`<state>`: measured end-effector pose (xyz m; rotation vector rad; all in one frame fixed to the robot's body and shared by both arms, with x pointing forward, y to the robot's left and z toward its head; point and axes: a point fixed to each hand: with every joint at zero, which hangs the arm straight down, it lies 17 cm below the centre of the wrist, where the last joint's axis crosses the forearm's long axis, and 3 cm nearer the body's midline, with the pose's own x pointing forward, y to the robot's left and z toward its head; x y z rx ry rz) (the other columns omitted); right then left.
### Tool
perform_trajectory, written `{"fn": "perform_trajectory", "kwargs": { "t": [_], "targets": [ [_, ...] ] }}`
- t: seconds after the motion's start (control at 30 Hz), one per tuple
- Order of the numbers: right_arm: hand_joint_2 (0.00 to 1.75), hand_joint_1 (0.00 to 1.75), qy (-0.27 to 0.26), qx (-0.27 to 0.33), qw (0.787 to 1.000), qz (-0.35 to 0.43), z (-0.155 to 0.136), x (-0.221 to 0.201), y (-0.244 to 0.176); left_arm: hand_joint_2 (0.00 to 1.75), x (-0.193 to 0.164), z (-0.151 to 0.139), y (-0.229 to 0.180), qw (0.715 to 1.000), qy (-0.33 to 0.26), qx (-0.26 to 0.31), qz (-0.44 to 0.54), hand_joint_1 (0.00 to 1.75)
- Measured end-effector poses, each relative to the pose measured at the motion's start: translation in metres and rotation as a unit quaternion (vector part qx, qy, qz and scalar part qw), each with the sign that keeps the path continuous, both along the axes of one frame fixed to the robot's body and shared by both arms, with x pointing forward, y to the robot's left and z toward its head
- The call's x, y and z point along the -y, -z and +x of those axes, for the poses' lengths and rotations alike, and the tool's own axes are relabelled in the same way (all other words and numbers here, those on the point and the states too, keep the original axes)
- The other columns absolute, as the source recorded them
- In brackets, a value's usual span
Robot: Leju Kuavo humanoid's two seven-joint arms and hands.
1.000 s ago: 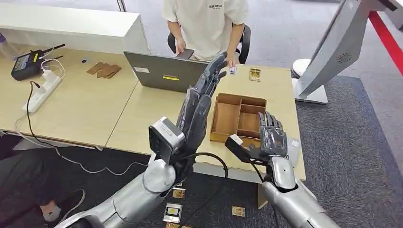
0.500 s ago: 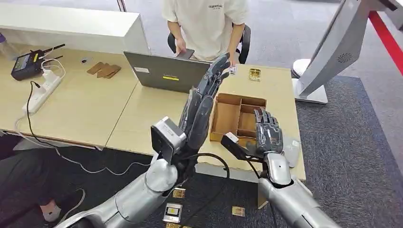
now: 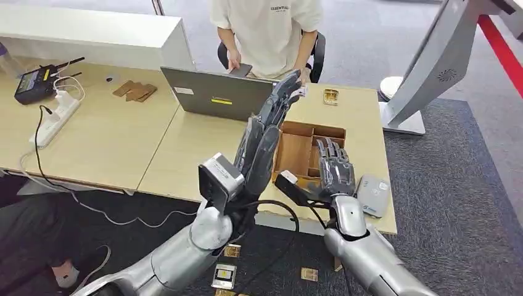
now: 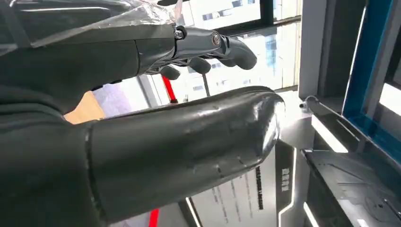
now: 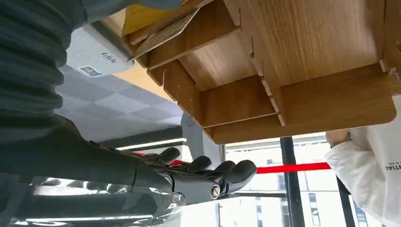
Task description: Pass the card to the sensor for recognition and then transmit it.
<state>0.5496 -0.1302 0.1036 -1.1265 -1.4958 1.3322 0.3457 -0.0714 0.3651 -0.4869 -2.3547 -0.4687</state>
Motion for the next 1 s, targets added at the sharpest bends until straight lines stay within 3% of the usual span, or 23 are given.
{"fn": "perform_trajectory", "kwargs": {
  "t": [1.0],
  "targets": [
    [1.75,0.00,0.035,-0.034,0.999,-0.020,0.003,0.030,0.026,0.00,0.004,-0.002,0.004,1.000,0.009,-0.002,0.008,0.00]
  ]
}}
